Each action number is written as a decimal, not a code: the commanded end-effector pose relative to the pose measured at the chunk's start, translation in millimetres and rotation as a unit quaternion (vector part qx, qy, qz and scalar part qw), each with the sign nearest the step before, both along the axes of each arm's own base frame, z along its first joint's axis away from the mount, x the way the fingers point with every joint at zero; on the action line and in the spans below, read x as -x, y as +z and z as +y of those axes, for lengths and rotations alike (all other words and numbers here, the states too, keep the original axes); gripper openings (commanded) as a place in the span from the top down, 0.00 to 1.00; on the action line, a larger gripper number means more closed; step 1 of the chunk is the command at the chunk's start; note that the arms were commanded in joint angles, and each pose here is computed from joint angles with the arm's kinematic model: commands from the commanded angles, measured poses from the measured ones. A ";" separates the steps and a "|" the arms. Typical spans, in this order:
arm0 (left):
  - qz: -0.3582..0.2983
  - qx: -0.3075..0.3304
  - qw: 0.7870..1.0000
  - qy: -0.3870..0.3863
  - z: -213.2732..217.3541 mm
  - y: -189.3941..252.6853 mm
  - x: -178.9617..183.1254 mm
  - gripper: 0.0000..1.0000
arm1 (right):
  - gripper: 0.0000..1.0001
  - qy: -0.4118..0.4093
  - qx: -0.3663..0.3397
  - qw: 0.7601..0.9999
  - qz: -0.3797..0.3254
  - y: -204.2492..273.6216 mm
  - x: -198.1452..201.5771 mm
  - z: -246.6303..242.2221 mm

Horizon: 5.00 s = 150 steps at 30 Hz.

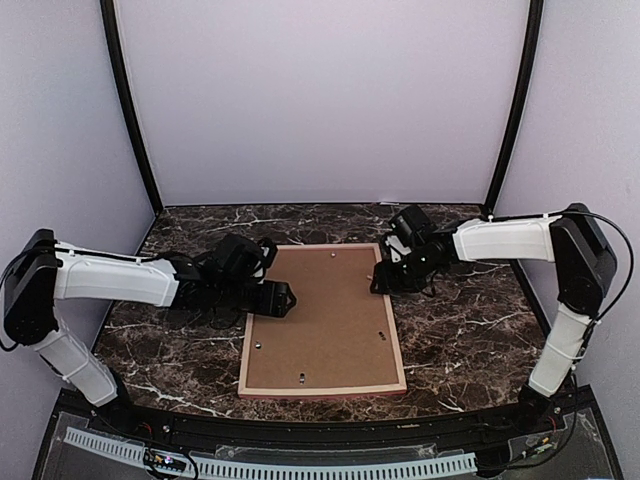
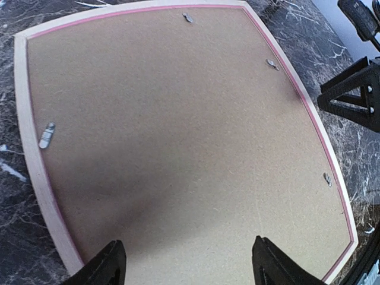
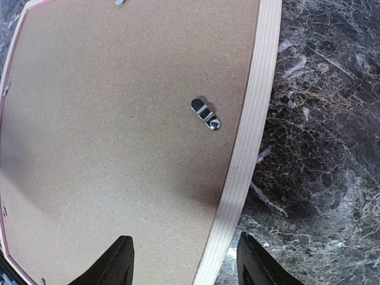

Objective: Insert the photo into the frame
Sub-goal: Place the backboard next to the photo, then move the photo frame to the backboard, then press the fastener onto the backboard.

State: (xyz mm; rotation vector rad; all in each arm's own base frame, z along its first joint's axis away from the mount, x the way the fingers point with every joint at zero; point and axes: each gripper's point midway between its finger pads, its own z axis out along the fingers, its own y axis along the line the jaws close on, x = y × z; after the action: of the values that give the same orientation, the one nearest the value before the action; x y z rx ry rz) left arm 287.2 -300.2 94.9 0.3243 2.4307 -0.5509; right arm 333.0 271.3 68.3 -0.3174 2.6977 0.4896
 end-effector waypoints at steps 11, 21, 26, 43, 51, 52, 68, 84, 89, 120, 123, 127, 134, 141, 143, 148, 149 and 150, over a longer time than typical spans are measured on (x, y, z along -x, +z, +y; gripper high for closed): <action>-0.044 -0.029 0.997 0.062 67.4 35.0 -19.9 0.23 | 0.59 -0.003 0.001 1.000 0.015 -25.4 -2.1 -6.9; -0.030 -0.032 0.997 0.063 69.4 21.4 -16.6 0.23 | 0.63 -0.010 0.019 1.000 0.016 -33.7 -2.3 -14.1; -0.029 -0.035 0.997 0.064 70.0 19.4 -17.3 0.23 | 0.64 -0.010 0.028 0.999 0.019 -39.8 -1.8 -16.5; -0.018 -0.111 0.991 0.067 86.5 5.1 -37.5 0.22 | 0.87 -0.022 0.034 0.999 0.020 -46.5 9.5 -28.3; 0.016 -0.162 0.986 0.025 82.5 -14.5 -46.7 0.21 | 0.91 -0.036 0.032 0.999 0.021 -50.3 24.8 -41.2; 0.021 -0.165 0.986 0.016 78.6 -18.1 -49.3 0.21 | 0.92 -0.038 0.031 0.999 0.021 -51.0 26.5 -42.3; 0.087 -0.193 0.977 -0.040 58.2 -59.6 -66.8 0.13 | 0.94 -0.032 0.018 0.999 0.022 -51.6 33.5 -41.6; 0.134 -0.164 0.976 -0.048 65.3 -76.9 -67.5 0.32 | 0.94 -0.026 0.021 0.999 0.021 -47.1 31.6 -40.5; 0.141 -0.161 0.976 -0.045 69.5 -77.7 -68.1 0.44 | 0.95 -0.025 0.019 0.999 0.021 -46.2 31.0 -39.4; 0.133 -0.151 0.979 -0.032 76.8 -77.7 -77.9 0.72 | 0.97 -0.022 0.020 0.999 0.025 -46.6 32.8 -39.3; 0.125 -0.144 0.981 -0.026 77.1 -74.7 -81.7 0.75 | 0.97 -0.022 0.020 0.999 0.027 -48.3 33.7 -39.7; 0.116 -0.129 0.985 -0.016 76.6 -70.2 -85.0 0.75 | 0.97 -0.022 0.020 0.999 0.028 -48.8 34.3 -39.7; 0.101 -0.103 0.989 -0.014 71.2 -57.7 -88.3 0.59 | 0.97 -0.022 0.018 0.999 0.029 -49.5 34.3 -38.8; 0.082 -0.103 0.991 0.002 74.7 -44.7 -94.7 0.44 | 0.97 -0.021 0.016 0.999 0.031 -50.1 34.2 -37.5; 0.078 -0.102 0.992 0.008 76.2 -42.0 -97.5 0.43 | 0.98 -0.021 0.015 0.999 0.031 -49.9 34.2 -37.1; 0.073 -0.098 0.992 0.017 78.2 -39.4 -101.9 0.41 | 0.98 -0.020 0.015 0.999 0.032 -50.8 34.6 -37.2; 0.073 -0.098 0.992 0.019 78.8 -39.0 -102.4 0.40 | 0.98 -0.020 0.015 0.999 0.033 -51.0 34.7 -37.2; 0.072 -0.095 0.993 0.020 78.6 -38.4 -102.9 0.40 | 0.98 -0.020 0.015 0.999 0.033 -51.3 35.1 -37.2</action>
State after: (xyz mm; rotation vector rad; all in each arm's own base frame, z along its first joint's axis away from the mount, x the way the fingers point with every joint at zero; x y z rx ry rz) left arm 377.8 -230.7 31.9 0.3888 2.7027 -0.3483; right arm 314.5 237.1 29.9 -0.2118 2.6999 0.4518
